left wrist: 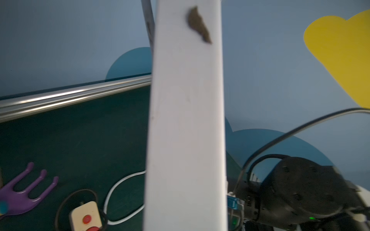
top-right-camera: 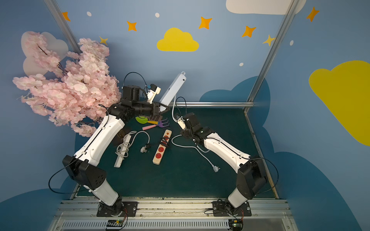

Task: Wrap the cord around the power strip
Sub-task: Wrap the power cord around the power strip.

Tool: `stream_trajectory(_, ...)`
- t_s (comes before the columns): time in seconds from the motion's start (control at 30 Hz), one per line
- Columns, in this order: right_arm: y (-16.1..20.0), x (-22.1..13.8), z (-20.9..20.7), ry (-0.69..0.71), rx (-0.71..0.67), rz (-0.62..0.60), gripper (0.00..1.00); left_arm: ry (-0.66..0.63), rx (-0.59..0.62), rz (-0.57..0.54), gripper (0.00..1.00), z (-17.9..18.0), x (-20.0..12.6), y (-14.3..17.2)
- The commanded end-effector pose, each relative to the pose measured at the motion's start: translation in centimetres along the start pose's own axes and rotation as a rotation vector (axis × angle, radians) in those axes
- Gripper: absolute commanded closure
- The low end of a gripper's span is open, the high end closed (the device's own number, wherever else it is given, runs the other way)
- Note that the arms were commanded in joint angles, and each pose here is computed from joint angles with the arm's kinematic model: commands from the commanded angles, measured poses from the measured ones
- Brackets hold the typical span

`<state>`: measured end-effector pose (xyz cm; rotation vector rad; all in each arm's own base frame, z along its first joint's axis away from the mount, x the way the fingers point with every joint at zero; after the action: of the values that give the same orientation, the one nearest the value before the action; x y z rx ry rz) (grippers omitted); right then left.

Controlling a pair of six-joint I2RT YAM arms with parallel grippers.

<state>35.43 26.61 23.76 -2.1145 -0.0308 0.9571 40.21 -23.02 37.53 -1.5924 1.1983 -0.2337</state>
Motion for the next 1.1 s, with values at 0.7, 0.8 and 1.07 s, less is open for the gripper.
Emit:
stream_trajectory(0.7, -6.1, -5.7, -11.4, 0.01, -0.259, -0.156, 1.0, 0.528, 0.27, 0.337, 0.98, -7.9, 0.9, 12.6)
stream_trajectory(0.8, -5.6, -3.5, -13.4, -0.109, -0.154, -0.181, 1.0, 0.683, 0.247, 0.256, 0.98, -10.3, -0.3, 11.4)
stream_trajectory(1.07, -4.9, 0.5, -15.9, -0.471, 0.196, -0.445, 0.93, 0.871, 0.212, 0.044, 0.98, -12.0, -1.9, 8.1)
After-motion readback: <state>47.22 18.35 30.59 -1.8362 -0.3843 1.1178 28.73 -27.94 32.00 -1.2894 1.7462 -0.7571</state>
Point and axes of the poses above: each gripper's point midway between its finger pads, its own x axis out along the fingers, its own z axis along the line the jaws close on, y = z × x, the point moved 2 cm from there along -x, back along the fingers, and after that the axes turned 2 degrees about x, right-handed, at the moved point
